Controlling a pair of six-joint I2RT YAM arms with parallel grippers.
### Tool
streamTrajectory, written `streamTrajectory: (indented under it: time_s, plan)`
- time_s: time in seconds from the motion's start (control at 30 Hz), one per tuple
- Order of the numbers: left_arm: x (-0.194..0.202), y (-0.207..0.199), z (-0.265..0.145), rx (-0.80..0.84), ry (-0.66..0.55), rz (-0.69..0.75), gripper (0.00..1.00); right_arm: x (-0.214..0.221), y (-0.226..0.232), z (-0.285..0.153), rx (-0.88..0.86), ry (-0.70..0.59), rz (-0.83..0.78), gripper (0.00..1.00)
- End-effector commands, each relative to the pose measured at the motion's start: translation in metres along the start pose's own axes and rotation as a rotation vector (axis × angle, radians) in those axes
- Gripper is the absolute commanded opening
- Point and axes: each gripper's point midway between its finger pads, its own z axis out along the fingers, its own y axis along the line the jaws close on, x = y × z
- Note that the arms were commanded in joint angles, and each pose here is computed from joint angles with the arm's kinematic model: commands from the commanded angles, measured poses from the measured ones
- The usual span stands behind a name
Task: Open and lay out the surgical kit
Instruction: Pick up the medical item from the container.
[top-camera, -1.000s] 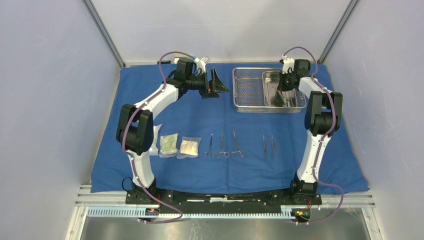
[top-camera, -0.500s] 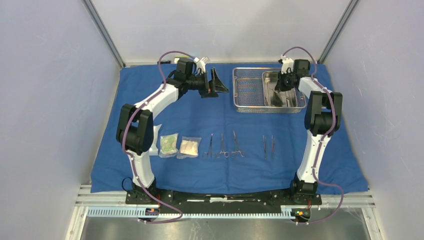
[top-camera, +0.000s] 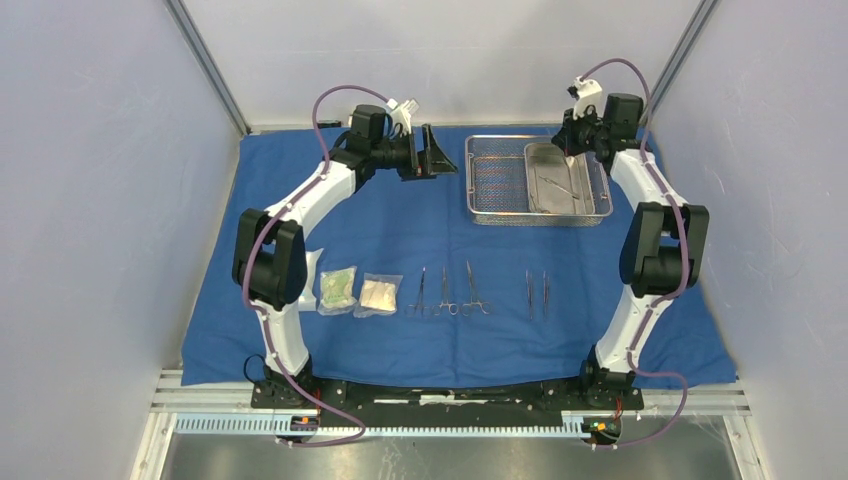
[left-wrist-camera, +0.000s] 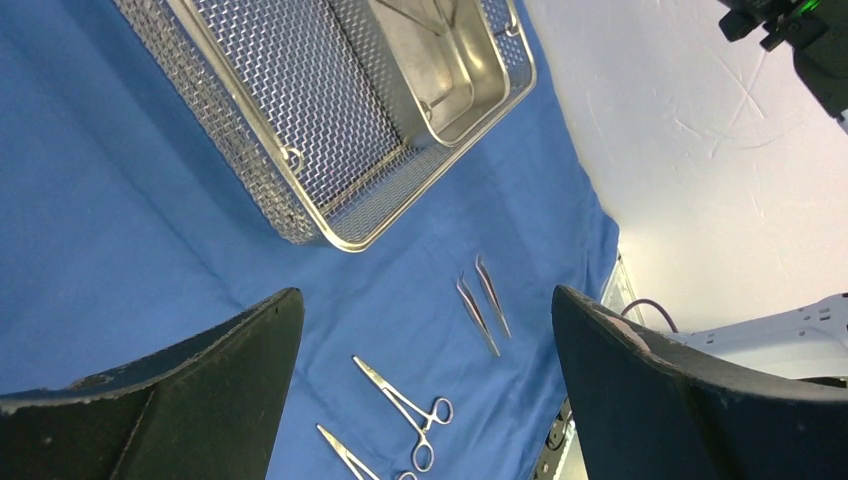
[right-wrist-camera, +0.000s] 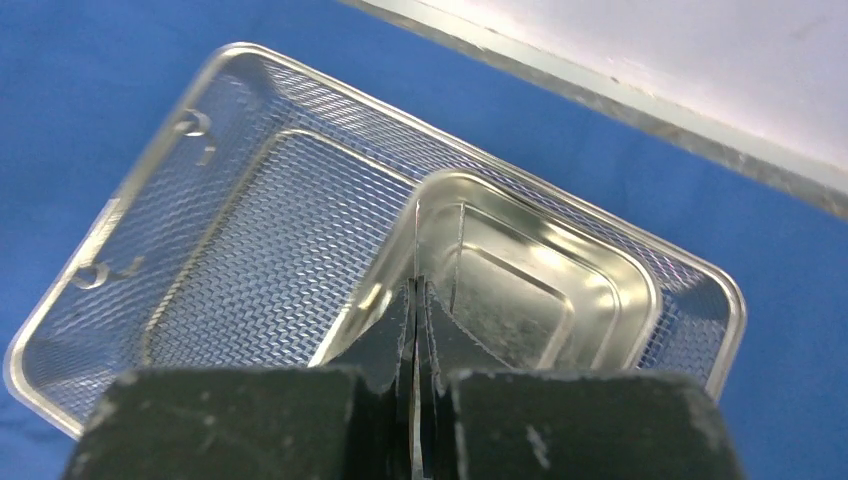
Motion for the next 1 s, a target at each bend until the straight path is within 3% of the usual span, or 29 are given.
streamTrajectory:
  time_s: [0.0, 0.33, 0.5, 0.6, 0.7, 0.97]
  plan:
    - [-0.03, -0.027, -0.008, 0.079, -0.058, 0.115, 1.0, -0.04, 0.047, -0.021, -0.198, -0.155, -0.074, 0.0]
    - [-0.04, -0.073, -0.025, 0.261, -0.102, 0.277, 0.88, -0.06, 0.198, -0.074, -0.677, -0.303, -0.202, 0.0]
    - [-0.027, -0.094, -0.034, 0.349, -0.092, 0.308, 0.8, -0.066, 0.253, -0.113, -0.915, -0.383, -0.016, 0.0]
    - [-0.023, -0.115, -0.046, 0.417, -0.14, 0.322, 0.79, -0.083, 0.275, -0.158, -1.065, -0.514, 0.095, 0.0]
    - [-0.019, -0.125, -0.058, 0.439, -0.177, 0.348, 0.79, -0.084, 0.286, -0.174, -1.204, -0.519, 0.187, 0.0]
    - [-0.012, -0.116, -0.062, 0.367, -0.201, 0.379, 0.8, -0.072, 0.292, -0.136, -1.052, -0.422, 0.232, 0.0]
